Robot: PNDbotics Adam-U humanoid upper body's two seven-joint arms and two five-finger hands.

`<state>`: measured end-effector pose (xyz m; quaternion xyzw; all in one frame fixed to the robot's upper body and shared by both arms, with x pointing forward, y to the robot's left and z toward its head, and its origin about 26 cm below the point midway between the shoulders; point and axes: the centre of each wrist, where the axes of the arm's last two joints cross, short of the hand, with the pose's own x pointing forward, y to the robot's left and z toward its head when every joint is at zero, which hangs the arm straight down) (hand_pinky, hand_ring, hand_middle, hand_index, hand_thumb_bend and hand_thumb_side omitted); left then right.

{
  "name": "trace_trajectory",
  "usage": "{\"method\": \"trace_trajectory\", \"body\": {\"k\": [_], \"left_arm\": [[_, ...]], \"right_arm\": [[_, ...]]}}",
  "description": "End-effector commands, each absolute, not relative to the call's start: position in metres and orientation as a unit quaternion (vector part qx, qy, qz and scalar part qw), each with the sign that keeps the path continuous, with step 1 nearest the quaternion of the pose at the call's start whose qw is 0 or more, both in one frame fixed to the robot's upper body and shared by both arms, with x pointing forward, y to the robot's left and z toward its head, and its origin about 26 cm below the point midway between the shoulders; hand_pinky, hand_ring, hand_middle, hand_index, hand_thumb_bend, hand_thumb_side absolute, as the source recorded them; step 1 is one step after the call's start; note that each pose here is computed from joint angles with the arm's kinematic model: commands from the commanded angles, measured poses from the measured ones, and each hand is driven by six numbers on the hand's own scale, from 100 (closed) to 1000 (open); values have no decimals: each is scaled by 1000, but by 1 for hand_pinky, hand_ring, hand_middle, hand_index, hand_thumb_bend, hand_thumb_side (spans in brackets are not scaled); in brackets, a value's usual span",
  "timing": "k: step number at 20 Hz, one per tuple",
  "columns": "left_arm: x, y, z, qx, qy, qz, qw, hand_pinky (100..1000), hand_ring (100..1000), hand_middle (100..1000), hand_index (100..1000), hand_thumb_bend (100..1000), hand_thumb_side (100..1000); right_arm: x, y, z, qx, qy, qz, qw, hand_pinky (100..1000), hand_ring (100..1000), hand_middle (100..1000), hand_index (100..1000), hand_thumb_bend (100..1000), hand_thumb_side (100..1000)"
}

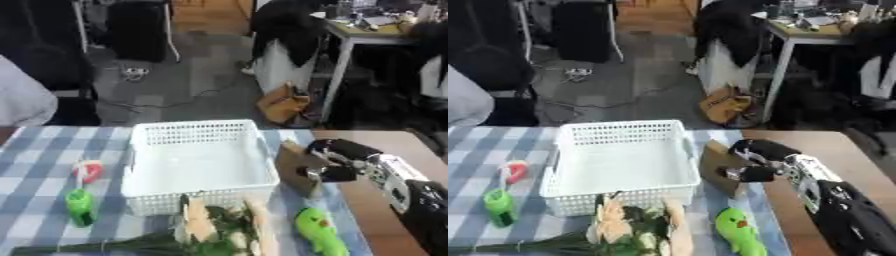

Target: Pick up objects on the table and place them in the box.

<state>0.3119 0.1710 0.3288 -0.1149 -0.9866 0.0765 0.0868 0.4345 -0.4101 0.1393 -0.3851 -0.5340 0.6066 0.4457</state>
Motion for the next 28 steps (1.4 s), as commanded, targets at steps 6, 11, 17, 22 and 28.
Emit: {"method": "trace_trajectory", "body": {"k": [6, 11, 17, 22, 28], "left_arm": [[307, 167, 338, -129, -987, 75, 66, 669, 806, 760, 871, 100, 972], [307, 169, 336, -124, -987, 72, 73, 668, 805, 758, 871, 100, 974], [308, 172, 334, -116, -987, 72, 80, 668, 805, 758, 870, 100, 971], [308, 173, 333, -113, -987, 71, 85, 668, 804, 758, 870, 100, 972], [309, 173, 332, -113, -987, 70, 85, 668, 804, 758, 870, 100, 967]], "right_arm": [[432, -421, 143, -402, -525, 604, 445, 860, 889, 818, 866, 537, 1000], [435, -419, 153, -408, -544, 594, 430, 861, 895, 822, 872, 543, 1000], [438, -418, 177, -420, -569, 578, 407, 859, 896, 824, 872, 541, 1000], [439, -420, 182, -423, -578, 565, 409, 859, 897, 828, 875, 535, 1000], [437, -424, 180, -434, -562, 565, 422, 877, 924, 855, 895, 557, 1000]]}}
